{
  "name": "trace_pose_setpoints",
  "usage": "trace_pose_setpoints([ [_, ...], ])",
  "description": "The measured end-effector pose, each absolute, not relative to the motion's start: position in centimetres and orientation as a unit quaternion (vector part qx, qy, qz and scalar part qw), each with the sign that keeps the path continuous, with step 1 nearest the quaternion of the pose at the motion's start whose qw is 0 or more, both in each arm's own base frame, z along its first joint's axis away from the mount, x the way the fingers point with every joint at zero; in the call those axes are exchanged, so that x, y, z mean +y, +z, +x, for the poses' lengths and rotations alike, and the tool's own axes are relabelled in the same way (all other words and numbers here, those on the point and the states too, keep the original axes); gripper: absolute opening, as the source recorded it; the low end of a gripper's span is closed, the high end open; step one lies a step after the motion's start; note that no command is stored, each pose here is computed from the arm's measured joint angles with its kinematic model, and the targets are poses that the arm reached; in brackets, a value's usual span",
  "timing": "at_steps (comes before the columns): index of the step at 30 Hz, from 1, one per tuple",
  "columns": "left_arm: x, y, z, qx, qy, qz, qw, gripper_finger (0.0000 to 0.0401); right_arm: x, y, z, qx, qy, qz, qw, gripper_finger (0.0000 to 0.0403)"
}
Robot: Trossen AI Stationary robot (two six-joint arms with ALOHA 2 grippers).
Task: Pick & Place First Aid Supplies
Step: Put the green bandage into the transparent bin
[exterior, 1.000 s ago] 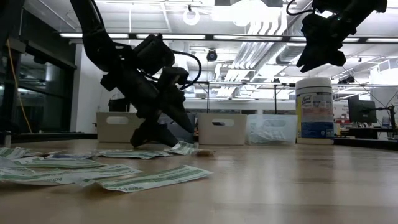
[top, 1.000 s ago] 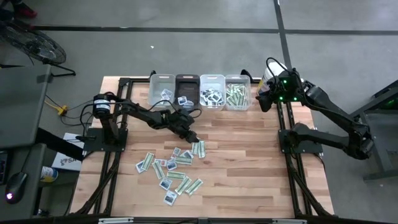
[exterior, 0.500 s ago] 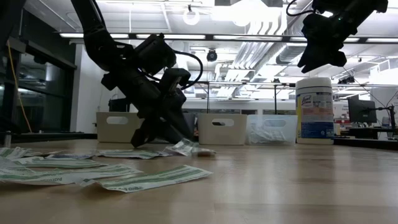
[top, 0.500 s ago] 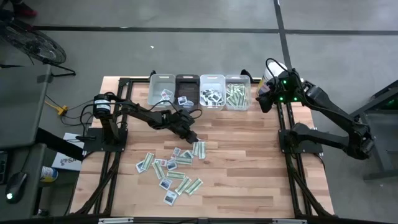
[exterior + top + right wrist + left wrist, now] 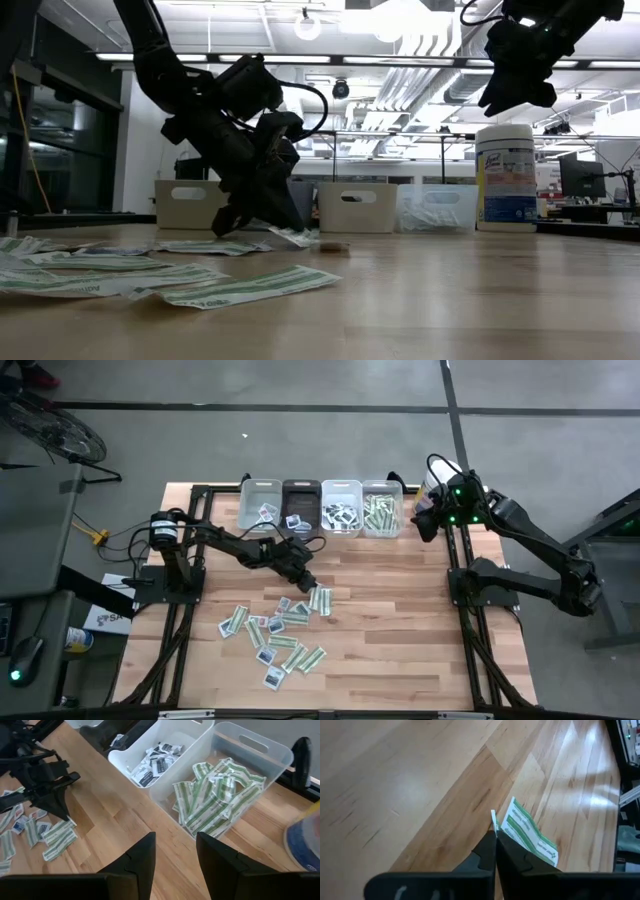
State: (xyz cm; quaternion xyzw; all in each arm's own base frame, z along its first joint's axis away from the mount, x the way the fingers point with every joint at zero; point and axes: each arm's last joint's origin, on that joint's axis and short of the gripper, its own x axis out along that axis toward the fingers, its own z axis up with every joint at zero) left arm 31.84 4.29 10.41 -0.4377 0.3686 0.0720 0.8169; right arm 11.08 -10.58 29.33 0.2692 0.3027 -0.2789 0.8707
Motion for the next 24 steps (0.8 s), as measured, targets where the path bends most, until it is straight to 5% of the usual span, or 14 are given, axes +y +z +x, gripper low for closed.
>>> trace_pose_setpoints([
  [13,4.7,16.2,31.3,0.262,0.096,-0.381,0.882,0.0,-10.7,30.0,11.7,0.267,-0.215,0.241,0.908,0.0136],
  [24,5.6,23.3,31.3,-0.007,0.147,-0.237,0.96,0.0,-11.2,31.4,14.6,0.183,-0.125,0.19,0.956,0.0136],
])
